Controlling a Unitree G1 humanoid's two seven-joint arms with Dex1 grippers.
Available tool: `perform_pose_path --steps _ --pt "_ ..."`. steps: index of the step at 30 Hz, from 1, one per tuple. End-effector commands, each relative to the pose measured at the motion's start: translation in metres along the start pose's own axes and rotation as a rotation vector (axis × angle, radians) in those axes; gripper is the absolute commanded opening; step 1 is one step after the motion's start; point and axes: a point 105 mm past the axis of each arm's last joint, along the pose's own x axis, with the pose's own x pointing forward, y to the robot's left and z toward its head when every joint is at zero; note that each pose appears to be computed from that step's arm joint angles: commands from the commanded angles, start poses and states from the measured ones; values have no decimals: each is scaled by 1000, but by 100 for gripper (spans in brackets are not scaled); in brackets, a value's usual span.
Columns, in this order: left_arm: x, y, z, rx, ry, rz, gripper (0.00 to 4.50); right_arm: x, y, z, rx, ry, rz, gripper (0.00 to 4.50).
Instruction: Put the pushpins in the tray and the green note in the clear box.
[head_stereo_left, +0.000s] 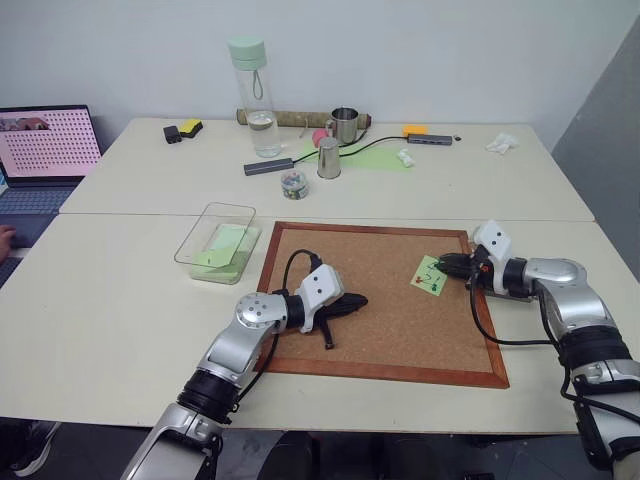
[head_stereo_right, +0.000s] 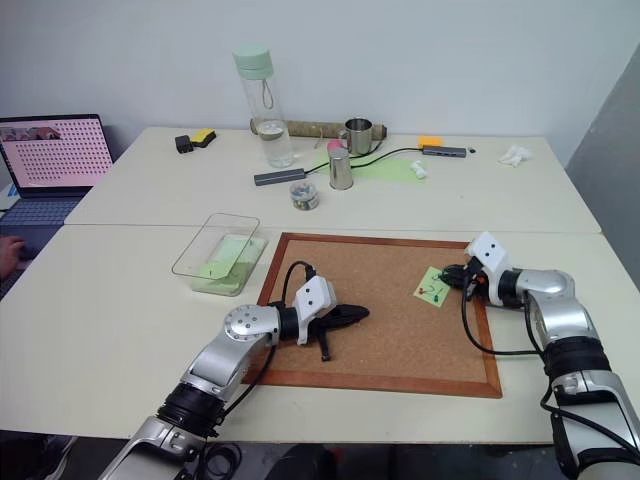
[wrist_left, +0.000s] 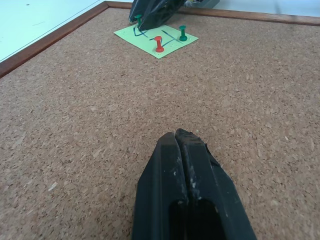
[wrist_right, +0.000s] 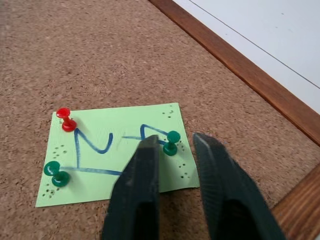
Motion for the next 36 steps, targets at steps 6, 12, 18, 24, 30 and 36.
perform_pose_path --steps 6,12,18,24,30,36 --pt "-4 -1 -13 -11 47 11 0 -5 -4 21 13 -84 3 1" --pt "-3 -3 -17 -14 60 9 0 -11 -8 32 91 -147 -11 1" --pt "-2 -5 -19 -16 67 5 0 -17 -9 41 193 -200 -16 1" --pt "-1 -7 -20 -16 70 -4 0 -22 -8 46 254 -227 -20 1" --pt "0 -10 -20 -14 72 -11 0 -40 -17 49 249 -235 -79 1" --pt "0 -10 -22 -13 75 -9 0 -80 -34 23 164 -75 -226 1"
